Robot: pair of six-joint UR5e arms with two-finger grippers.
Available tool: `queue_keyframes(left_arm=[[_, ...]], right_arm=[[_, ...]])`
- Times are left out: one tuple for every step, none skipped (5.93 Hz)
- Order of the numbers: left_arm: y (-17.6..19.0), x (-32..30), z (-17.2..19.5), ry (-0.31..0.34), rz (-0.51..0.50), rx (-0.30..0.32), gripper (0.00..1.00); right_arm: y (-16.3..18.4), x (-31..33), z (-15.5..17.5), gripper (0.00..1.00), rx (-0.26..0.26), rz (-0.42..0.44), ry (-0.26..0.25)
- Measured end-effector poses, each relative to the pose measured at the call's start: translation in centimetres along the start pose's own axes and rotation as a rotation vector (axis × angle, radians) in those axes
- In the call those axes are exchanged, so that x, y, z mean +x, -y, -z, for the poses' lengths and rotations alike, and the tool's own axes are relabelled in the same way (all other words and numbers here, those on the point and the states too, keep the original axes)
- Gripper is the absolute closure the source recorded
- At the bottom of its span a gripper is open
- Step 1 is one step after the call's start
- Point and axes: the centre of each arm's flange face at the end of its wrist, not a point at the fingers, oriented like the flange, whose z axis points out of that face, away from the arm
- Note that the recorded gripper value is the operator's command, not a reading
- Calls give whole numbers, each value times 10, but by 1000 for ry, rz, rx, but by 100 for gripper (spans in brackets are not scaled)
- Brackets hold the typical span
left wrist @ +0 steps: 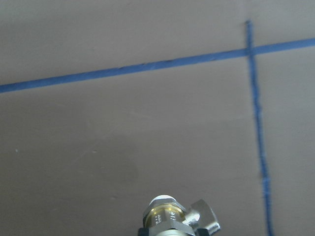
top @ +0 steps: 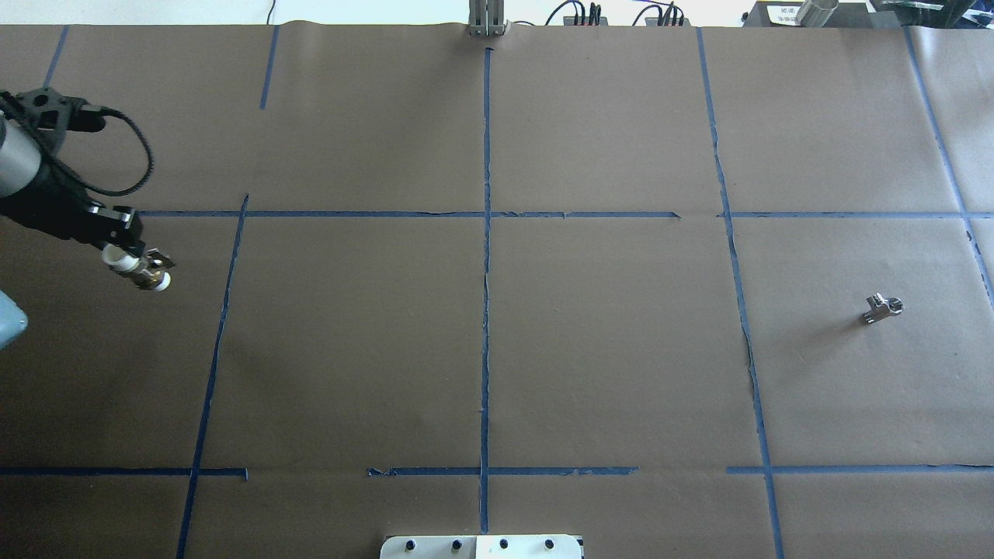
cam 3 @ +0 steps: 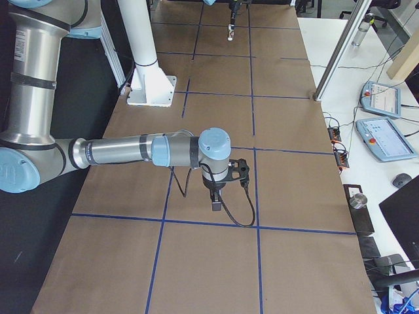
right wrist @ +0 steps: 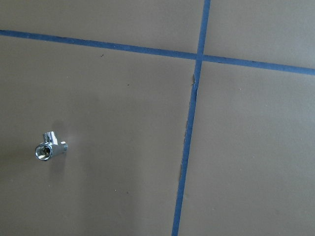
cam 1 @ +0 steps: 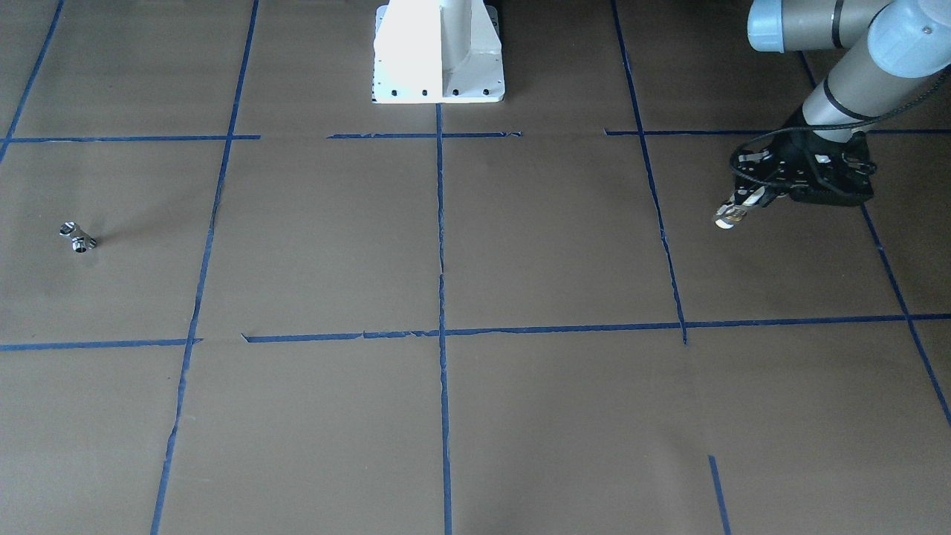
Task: Assemble PPR valve and pipe with both arms
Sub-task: 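Lift the white pipe fitting with the left gripper toward the table center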
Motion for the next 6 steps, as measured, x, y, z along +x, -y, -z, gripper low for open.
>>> queue_keyframes(left_arm=[[-1, 72, -5, -34, 39, -27, 100], [-5, 155, -13, -58, 90, -48, 100], [-8, 231, -25, -54, 129, -36, 100], [-7, 302, -38, -41, 157, -10, 100], [-4, 353, -47, -33, 178, -4, 100], [-4, 388, -54, -29, 192, -14, 100]], right_arm=[[0, 0, 0, 0, 0, 0, 0], [0, 0, 0, 0, 0, 1, 0], [1, 0, -1, 0, -1, 3, 0], [1, -2, -2, 0, -4, 5, 1], [1, -4, -4, 0, -8, 9, 12], [2, -7, -5, 0, -10, 12, 29]])
